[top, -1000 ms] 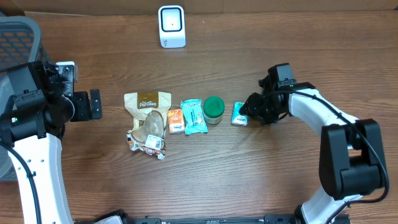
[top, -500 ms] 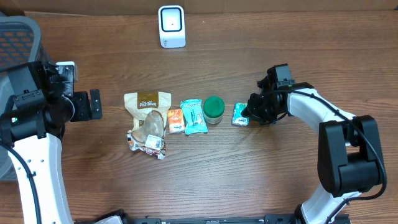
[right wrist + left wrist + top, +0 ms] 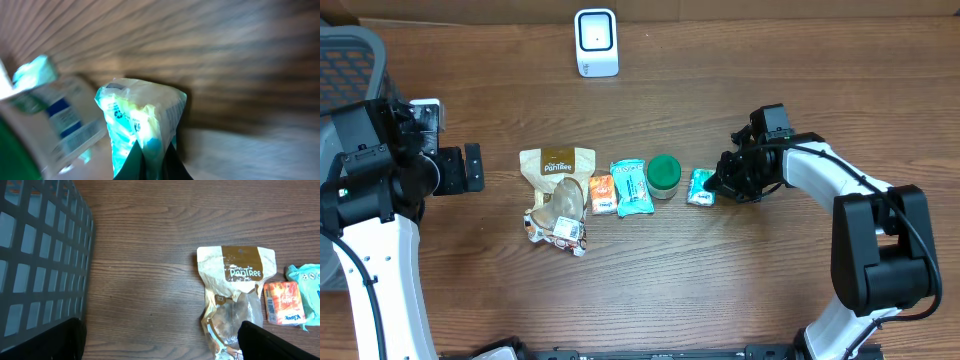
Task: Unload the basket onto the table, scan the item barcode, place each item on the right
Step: 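Grasp the Kleenex pack with the right gripper, then lift the Kleenex pack and carry it toward the white scanner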
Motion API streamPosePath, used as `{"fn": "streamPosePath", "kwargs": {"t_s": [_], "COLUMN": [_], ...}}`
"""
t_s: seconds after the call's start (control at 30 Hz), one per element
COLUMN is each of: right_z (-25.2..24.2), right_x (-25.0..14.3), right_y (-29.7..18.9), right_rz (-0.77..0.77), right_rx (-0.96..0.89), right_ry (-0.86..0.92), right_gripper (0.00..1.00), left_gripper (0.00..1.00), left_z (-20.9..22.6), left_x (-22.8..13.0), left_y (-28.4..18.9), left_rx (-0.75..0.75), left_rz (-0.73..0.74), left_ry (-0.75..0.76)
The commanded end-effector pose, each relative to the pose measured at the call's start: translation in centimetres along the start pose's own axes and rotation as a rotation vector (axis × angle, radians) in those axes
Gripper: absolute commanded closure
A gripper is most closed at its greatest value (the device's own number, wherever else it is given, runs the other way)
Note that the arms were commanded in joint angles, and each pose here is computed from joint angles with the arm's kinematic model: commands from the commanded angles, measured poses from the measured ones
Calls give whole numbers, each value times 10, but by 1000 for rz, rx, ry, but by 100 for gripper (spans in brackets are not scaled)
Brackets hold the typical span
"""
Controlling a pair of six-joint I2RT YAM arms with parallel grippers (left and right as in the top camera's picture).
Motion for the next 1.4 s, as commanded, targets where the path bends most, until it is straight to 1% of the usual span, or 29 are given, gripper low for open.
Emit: {"fn": "streamPosePath", "kwargs": {"t_s": [0.0,0.17,0.23,0.33,0.57,0.97,1.1,1.37], "right_z": [13,17,22,28,47,67,77,100], "right_x": [4,2,-3,-8,-14,-13,-11,-6], "right_y": [-20,-56,-83,-105,-125,-118,-115,-99], "right_rz": [41,36,20,6,38,160,187,162], "right_rx": [205,357,533,708,1001,989,980,866], "right_ry": [-69,-132,-198,-240,-320,-231,-240,-238], "right_gripper": [96,96,96,96,96,96,96,96], "left_gripper": [0,0,0,0,1,1,1,1], "left_z": [0,0,0,0,0,0,0,0], "left_x": [2,2,2,2,2,2,2,2], "left_y": [-3,-3,-3,-3,-3,-3,-3,-3], "left_rx": [6,6,6,6,6,6,6,6], "left_rz": [-11,-11,-11,-11,-11,-11,-11,-11], "left_ry": [-14,-14,-14,-14,-14,-14,-14,-14]}}
Point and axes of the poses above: each gripper's point midway between its finger pads, its own y axis out along the fingers, its own z axis along the line the jaws close on, x = y × z, the point moved 10 cm from there along -y, back along the fingers, and after that the axes turned 1 degree about -y, right-handed, at the moved point
